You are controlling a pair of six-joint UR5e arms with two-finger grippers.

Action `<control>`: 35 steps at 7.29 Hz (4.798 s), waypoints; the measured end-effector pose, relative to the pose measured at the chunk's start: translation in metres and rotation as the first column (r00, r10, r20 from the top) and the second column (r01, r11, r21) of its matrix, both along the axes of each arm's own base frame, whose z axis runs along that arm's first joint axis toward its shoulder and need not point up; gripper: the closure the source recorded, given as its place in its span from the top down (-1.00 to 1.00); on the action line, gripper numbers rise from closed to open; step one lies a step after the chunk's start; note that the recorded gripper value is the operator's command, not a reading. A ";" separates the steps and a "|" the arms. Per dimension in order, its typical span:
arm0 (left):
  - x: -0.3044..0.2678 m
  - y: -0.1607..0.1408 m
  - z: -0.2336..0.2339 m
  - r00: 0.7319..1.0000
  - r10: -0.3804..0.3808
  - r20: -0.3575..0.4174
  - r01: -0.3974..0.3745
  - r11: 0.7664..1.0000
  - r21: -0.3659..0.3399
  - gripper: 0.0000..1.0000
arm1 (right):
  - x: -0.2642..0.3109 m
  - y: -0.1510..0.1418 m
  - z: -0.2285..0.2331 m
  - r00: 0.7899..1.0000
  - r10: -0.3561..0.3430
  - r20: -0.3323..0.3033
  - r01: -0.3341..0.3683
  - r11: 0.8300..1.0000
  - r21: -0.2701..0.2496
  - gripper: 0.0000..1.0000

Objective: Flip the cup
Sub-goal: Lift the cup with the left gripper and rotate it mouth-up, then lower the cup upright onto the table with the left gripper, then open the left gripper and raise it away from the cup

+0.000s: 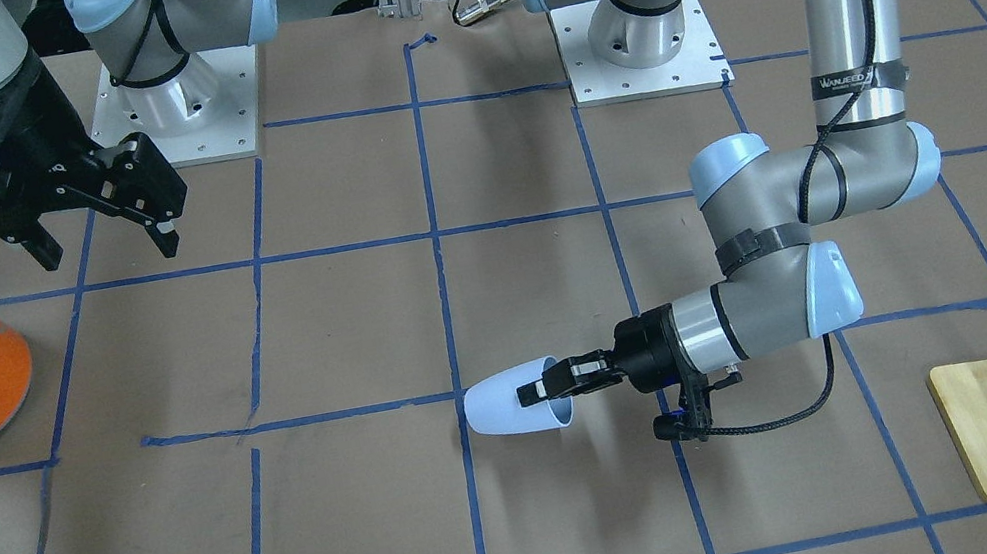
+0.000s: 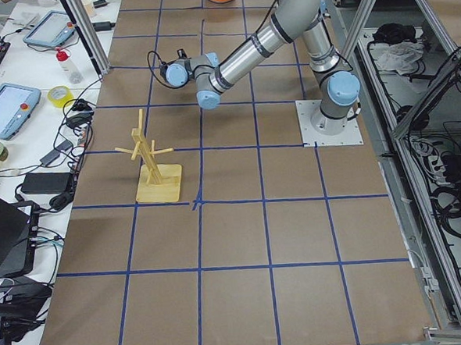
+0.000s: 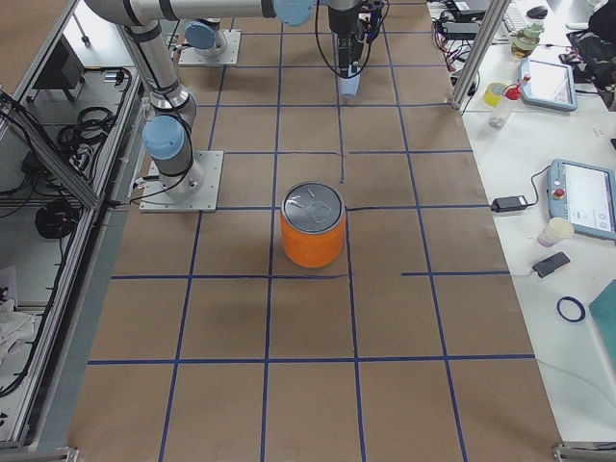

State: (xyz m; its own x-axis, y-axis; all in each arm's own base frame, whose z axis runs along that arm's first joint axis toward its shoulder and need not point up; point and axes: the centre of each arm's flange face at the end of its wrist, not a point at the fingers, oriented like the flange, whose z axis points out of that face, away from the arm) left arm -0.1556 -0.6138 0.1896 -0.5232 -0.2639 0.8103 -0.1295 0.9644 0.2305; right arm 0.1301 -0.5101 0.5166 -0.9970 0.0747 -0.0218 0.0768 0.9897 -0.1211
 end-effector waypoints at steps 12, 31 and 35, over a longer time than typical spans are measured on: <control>0.168 -0.061 0.119 0.555 -0.148 0.819 0.374 0.923 -0.087 -1.00 | 0.001 0.000 0.000 1.000 0.001 0.006 -0.001 1.000 -0.001 1.00; 0.106 -0.067 0.109 0.462 -0.229 0.857 0.567 0.819 -0.086 1.00 | 0.001 -0.002 -0.005 1.000 0.002 0.011 -0.002 1.000 0.008 1.00; 0.033 0.020 0.228 0.504 -0.207 0.839 0.428 0.903 -0.034 1.00 | 0.001 -0.001 -0.005 1.000 0.003 0.010 -0.003 1.000 0.008 1.00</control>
State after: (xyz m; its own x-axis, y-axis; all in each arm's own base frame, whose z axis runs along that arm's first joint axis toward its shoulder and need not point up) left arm -0.1225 -0.5942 0.4175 -0.9846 0.1747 0.0109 0.1745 0.9845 -0.0161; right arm 0.1312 -0.5116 0.5118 -0.9969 0.0718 -0.0309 0.0749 0.9909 -0.1121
